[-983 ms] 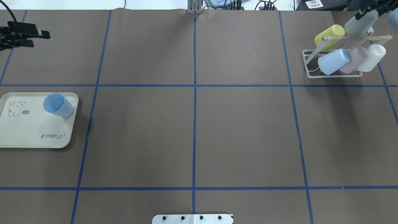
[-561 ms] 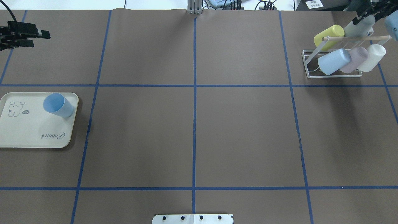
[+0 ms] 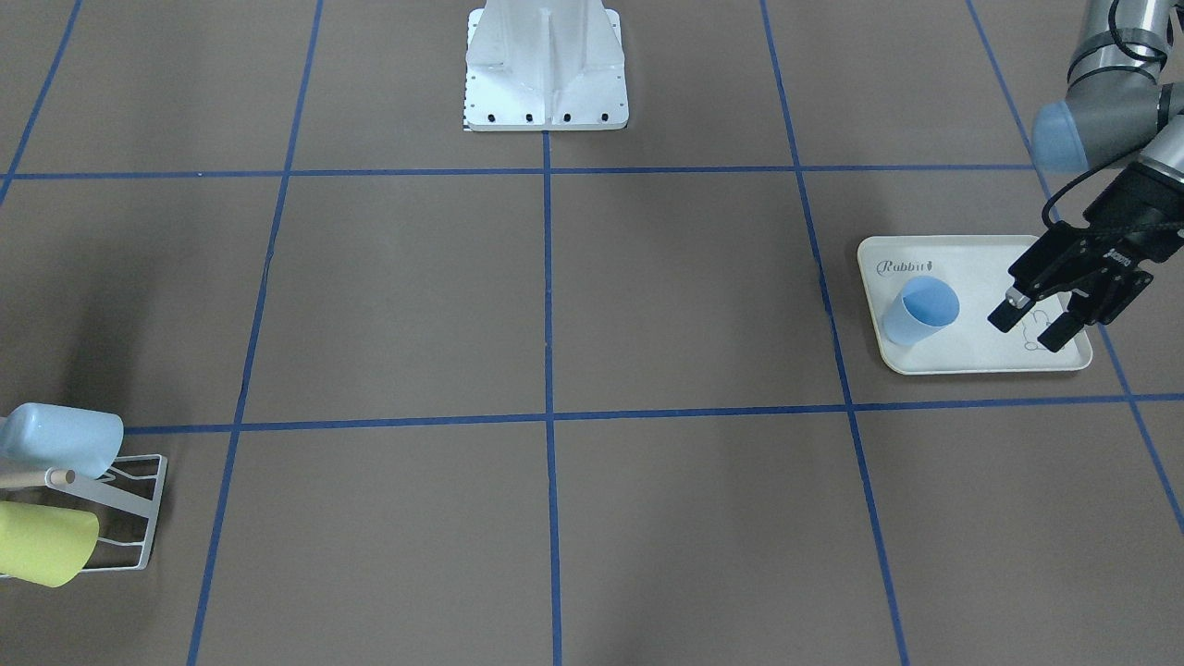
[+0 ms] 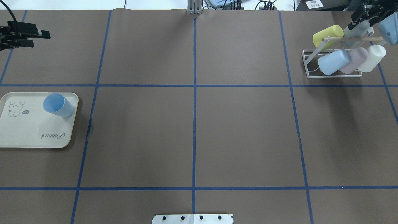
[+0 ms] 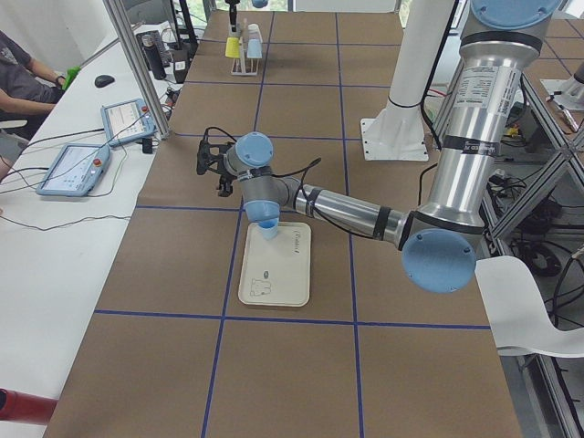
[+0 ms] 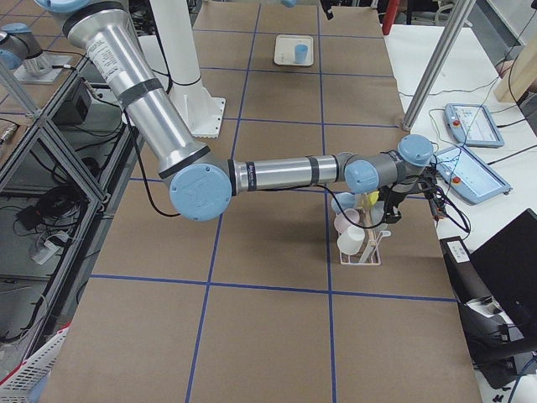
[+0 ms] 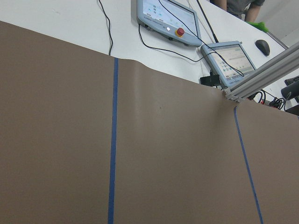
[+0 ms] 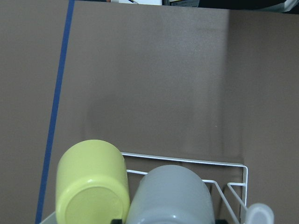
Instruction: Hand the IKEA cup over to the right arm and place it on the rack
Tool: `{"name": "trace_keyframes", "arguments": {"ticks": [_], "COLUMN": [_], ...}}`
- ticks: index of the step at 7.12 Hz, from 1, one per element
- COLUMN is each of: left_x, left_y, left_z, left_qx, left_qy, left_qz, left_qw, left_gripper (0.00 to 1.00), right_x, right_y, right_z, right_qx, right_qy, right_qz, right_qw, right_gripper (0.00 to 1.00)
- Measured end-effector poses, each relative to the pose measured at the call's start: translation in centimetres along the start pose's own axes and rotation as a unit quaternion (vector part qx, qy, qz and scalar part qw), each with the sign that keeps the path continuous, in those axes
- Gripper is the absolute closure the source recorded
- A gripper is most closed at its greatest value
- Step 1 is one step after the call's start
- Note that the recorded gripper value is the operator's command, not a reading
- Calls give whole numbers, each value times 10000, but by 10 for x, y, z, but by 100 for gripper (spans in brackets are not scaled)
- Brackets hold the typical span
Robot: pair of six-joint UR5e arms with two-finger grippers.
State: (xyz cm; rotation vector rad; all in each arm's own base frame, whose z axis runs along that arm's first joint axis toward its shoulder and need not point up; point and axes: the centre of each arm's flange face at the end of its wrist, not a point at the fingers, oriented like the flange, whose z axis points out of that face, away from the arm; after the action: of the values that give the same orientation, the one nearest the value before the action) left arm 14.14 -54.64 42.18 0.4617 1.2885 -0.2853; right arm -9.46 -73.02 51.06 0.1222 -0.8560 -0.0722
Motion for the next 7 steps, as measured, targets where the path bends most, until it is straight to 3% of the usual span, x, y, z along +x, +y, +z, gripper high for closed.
{"name": "trace_keyframes", "arguments": {"ticks": [3, 5, 7], "left_x": [-19, -42, -68], "left_y": [4, 1, 9], "left_z": [0, -6, -8], "left_qx": [-34, -99, -268], "left_qy": [-172, -537, -900], "left_qz": [199, 548, 474], "left_qw": [9996, 9970, 9944], "left_gripper": [0, 0, 1], "right_x": [-10, -33, -52], "right_y": [-3, -8, 7], "right_z": [-2, -25, -48], "right_qx": [39, 213, 426], "right_qy": [-29, -121, -226], "right_qz": [-54, -154, -108], "right_qw": [10000, 9996, 9988], "right_gripper": [2, 2, 2]}}
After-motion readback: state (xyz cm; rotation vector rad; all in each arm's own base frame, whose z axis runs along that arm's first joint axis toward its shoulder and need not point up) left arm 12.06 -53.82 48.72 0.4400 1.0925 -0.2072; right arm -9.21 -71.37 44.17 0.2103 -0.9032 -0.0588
